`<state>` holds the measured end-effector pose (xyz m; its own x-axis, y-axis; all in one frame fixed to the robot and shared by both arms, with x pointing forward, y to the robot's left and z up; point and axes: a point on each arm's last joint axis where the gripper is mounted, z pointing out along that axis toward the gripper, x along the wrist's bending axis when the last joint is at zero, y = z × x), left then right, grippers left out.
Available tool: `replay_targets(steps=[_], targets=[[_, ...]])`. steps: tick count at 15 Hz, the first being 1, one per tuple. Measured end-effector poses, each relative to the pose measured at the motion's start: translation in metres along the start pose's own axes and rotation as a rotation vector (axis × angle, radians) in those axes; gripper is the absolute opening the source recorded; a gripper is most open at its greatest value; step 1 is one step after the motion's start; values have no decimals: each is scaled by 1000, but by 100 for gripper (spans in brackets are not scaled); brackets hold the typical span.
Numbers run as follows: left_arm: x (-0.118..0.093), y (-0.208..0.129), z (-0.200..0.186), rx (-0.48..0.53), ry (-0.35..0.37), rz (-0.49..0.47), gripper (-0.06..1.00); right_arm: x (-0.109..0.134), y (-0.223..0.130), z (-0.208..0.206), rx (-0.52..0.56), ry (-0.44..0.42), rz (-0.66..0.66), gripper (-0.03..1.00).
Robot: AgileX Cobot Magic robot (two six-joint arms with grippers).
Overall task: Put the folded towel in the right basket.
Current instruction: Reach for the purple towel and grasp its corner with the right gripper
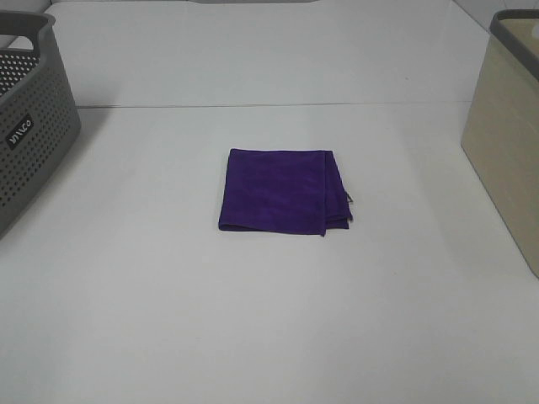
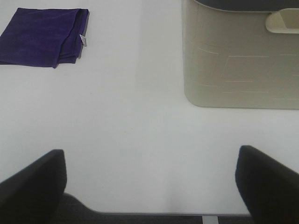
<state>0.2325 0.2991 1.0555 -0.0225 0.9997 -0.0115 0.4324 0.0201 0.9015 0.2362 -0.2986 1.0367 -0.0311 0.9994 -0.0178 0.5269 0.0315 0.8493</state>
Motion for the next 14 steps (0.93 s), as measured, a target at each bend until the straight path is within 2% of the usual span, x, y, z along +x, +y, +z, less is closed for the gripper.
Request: replay_targets(steps=[14], targets=[[0,0,0,0,0,0,99,-1,0,0,0,-7,10,94]])
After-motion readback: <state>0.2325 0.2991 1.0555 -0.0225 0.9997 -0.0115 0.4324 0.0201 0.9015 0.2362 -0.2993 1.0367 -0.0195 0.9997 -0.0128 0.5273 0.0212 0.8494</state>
